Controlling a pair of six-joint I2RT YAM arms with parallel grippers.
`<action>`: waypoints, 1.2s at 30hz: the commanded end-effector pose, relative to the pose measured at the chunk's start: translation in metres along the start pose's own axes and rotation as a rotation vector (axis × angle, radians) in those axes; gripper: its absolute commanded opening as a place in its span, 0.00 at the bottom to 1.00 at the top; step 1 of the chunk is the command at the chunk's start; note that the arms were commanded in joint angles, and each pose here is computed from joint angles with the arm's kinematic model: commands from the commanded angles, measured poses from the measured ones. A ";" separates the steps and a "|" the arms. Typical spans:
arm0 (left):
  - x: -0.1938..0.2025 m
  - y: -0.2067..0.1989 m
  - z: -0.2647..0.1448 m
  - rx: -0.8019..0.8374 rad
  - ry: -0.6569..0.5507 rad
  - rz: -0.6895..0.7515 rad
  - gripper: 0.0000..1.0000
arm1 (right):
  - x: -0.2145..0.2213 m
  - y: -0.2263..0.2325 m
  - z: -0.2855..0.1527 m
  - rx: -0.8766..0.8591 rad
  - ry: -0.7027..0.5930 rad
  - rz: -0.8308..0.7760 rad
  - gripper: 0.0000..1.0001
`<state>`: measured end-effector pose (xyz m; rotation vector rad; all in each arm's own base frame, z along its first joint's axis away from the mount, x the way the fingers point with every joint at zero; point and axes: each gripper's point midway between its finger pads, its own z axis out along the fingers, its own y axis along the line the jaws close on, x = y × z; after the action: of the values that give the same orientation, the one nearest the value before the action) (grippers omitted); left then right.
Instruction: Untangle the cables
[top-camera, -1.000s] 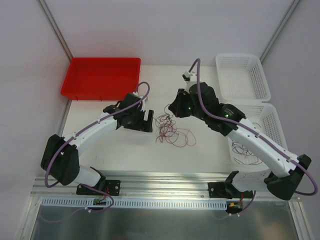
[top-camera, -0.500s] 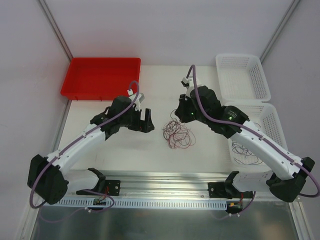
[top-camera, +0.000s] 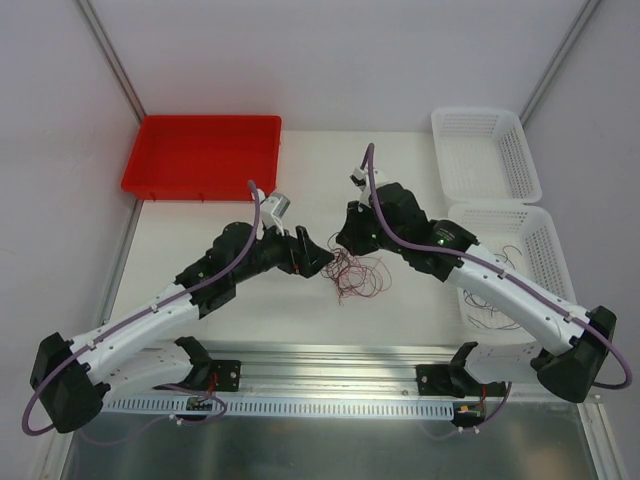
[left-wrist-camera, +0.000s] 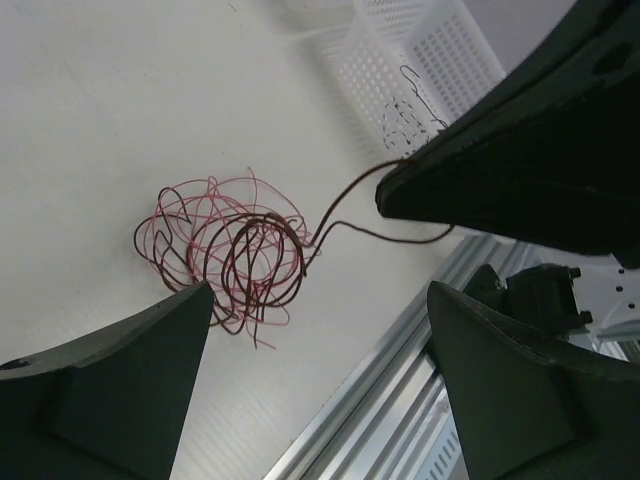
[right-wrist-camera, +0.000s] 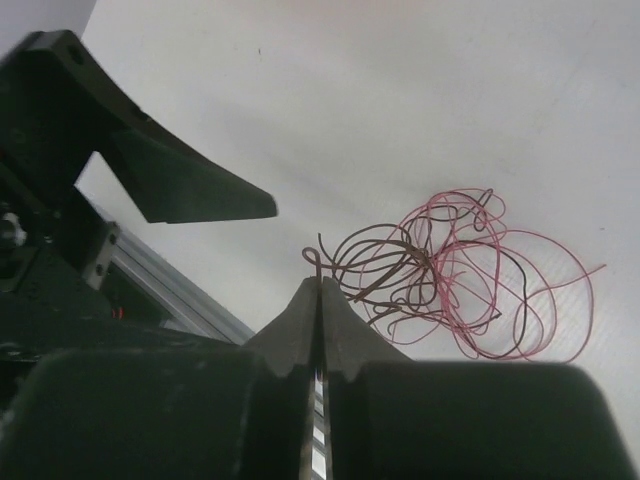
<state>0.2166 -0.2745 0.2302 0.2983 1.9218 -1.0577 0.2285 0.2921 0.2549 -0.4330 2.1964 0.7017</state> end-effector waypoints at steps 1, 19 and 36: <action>-0.018 -0.007 0.021 -0.003 -0.104 -0.054 0.89 | -0.020 0.024 -0.007 -0.111 -0.086 0.048 0.01; 0.037 0.054 0.074 -0.300 -0.072 -0.160 0.82 | -0.033 0.050 -0.041 -0.250 -0.149 0.051 0.01; 0.102 0.149 0.042 -0.709 0.041 -0.217 0.79 | -0.121 0.006 -0.162 -0.024 -0.416 -0.063 0.01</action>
<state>0.2634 -0.2572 0.0640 -0.2160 2.2569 -0.5281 0.2062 0.2405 0.4186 -0.3777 1.8214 0.8095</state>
